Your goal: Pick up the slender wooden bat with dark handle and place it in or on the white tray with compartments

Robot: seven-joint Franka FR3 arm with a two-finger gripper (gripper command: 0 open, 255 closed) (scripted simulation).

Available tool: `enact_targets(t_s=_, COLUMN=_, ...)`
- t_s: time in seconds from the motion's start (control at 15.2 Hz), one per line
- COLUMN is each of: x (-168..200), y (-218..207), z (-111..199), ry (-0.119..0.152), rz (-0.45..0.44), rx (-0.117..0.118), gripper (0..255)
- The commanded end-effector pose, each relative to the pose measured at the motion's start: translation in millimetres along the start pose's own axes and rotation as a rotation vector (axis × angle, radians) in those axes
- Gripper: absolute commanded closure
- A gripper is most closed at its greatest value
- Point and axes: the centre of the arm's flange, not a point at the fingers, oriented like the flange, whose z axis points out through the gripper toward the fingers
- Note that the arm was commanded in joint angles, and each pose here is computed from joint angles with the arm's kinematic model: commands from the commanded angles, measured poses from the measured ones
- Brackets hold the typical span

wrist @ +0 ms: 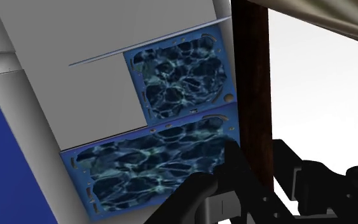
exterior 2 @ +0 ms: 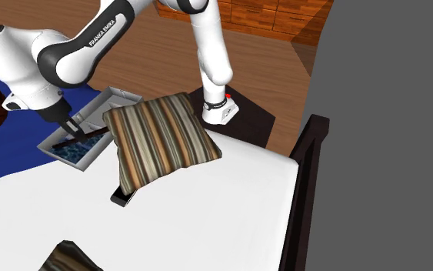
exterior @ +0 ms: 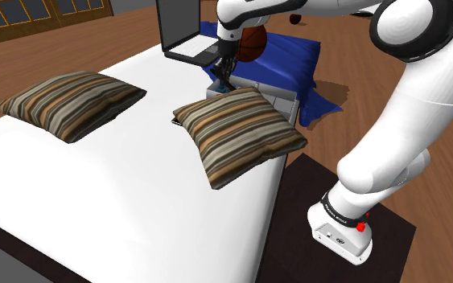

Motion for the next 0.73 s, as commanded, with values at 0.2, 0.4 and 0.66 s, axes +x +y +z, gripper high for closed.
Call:
enact_targets(t_s=0.2, x=0.0, y=1.7, z=26.3, ry=-0.002, rz=0.001, rx=-0.001, gripper=255)
enact_targets(t_s=0.4, x=0.2, y=2.6, z=42.8, ry=-0.002, rz=0.001, rx=-0.001, gripper=255)
enact_targets(t_s=0.66, x=0.2, y=2.5, z=42.8, ry=-0.002, rz=0.001, rx=-0.001, gripper=255)
